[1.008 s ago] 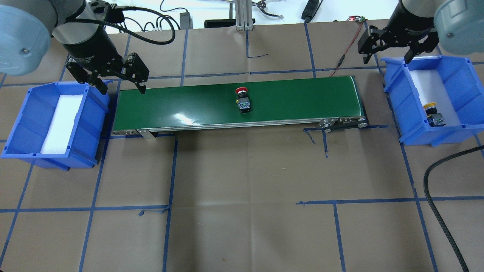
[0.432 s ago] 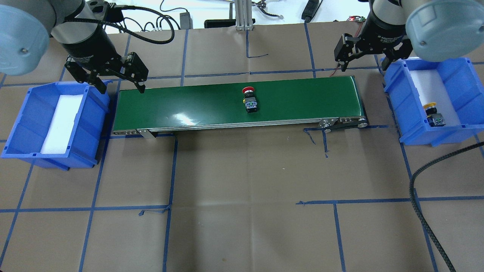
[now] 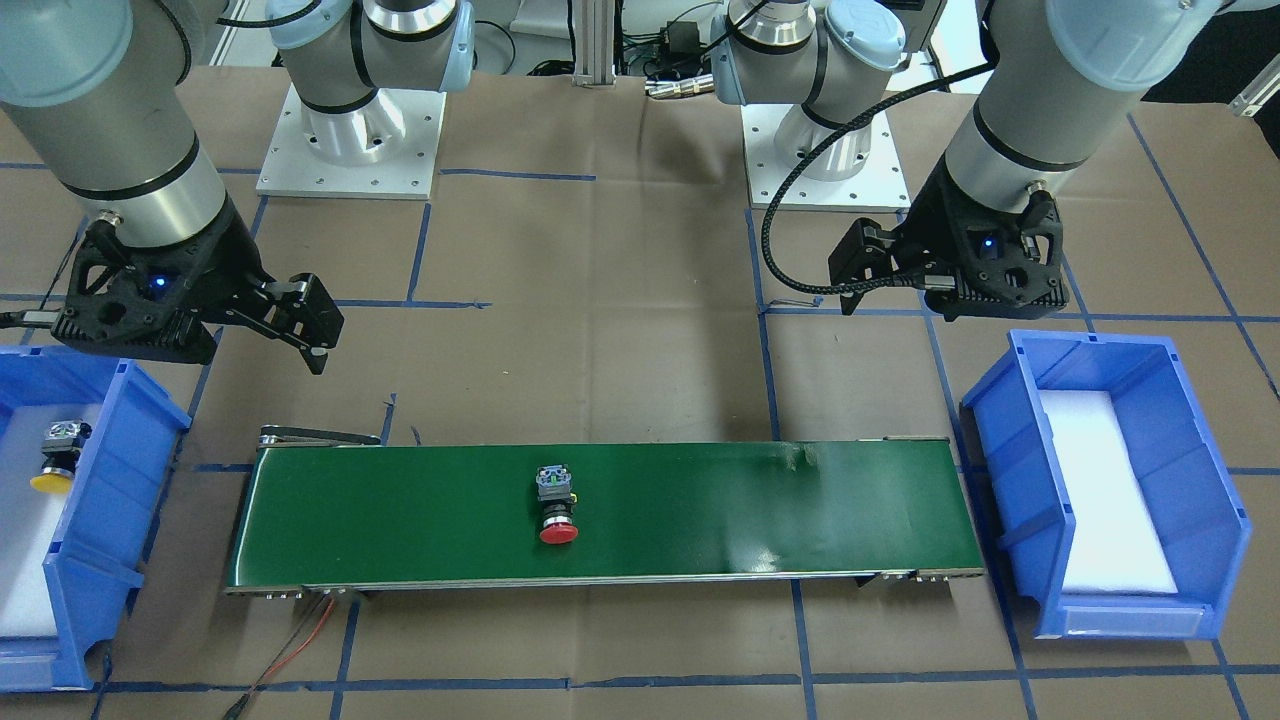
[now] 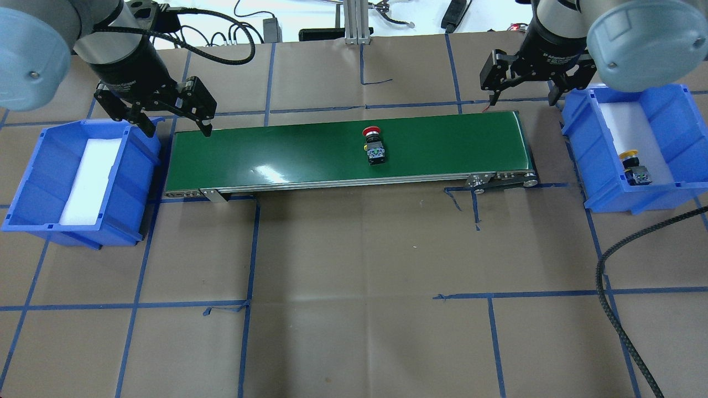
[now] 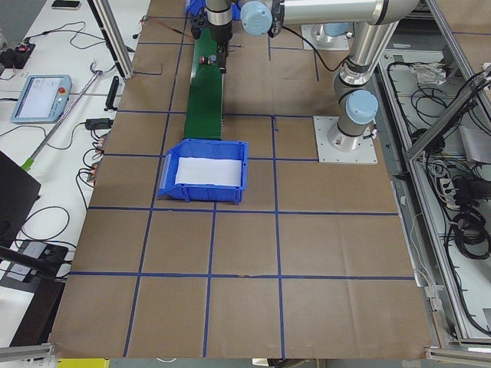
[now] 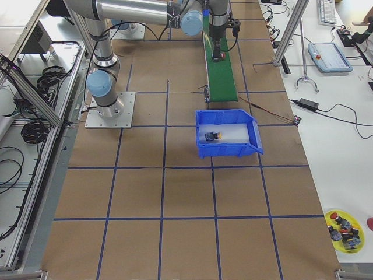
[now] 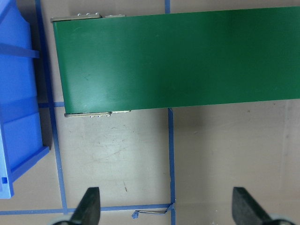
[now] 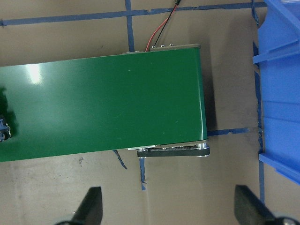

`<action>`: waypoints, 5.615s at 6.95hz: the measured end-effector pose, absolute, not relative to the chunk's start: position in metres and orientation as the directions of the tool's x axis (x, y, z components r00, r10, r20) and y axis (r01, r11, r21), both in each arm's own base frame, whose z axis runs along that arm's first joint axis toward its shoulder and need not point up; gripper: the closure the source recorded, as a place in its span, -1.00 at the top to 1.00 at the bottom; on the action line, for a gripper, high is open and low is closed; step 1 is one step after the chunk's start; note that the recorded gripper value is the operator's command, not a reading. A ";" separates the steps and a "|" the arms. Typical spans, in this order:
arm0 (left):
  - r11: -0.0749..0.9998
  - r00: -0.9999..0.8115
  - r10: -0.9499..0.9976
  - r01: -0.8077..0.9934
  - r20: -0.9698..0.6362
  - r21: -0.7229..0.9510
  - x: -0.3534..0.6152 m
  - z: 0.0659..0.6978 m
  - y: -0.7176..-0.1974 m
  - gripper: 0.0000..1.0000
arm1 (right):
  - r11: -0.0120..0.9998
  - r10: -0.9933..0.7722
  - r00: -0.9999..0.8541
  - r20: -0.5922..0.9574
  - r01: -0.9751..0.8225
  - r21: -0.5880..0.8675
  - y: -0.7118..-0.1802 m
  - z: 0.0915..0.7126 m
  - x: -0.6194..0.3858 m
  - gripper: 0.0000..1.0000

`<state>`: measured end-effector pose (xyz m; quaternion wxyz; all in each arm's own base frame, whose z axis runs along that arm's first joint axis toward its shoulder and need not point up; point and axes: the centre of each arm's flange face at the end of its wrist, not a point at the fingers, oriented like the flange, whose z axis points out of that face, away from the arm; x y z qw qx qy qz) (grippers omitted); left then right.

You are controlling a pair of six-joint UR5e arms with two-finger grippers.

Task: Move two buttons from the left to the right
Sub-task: 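Raise the right gripper and move it back over the red button, then lower the right gripper and grasp the red button on the belt, then lift the red button and carry it to the right-arm bin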

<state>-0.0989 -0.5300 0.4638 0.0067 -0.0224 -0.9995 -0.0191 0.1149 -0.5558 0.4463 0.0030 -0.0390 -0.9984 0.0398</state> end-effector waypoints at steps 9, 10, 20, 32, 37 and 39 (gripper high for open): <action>0.998 -0.999 0.044 0.045 0.012 0.039 -0.099 0.463 -0.530 1.00 | 0.990 0.134 -0.991 -0.017 0.135 -0.029 -0.602 0.344 0.163 0.99; 0.998 -0.999 0.044 0.045 0.012 0.038 -0.099 0.464 -0.530 1.00 | 0.990 0.140 -0.990 -0.017 0.140 -0.024 -0.605 0.336 0.168 0.99; 0.998 -0.999 0.045 0.045 0.010 0.041 -0.098 0.462 -0.531 1.00 | 0.990 0.139 -0.990 -0.023 0.139 0.019 -0.622 0.285 0.175 0.99; 0.998 -0.999 0.040 0.040 0.014 0.048 -0.099 0.459 -0.533 1.00 | 0.996 0.089 -0.996 -0.005 0.089 -0.010 -0.631 0.312 0.146 -0.90; 0.998 -0.999 0.038 0.039 0.016 0.048 -0.099 0.458 -0.533 1.00 | 0.999 -0.025 -1.000 0.014 -0.026 -0.042 -0.635 0.422 -0.132 -0.89; 0.998 -0.999 0.037 0.038 0.015 0.048 -0.099 0.458 -0.533 1.00 | 0.998 -0.063 -0.998 0.014 -0.063 -0.028 -0.643 0.379 -0.197 -0.89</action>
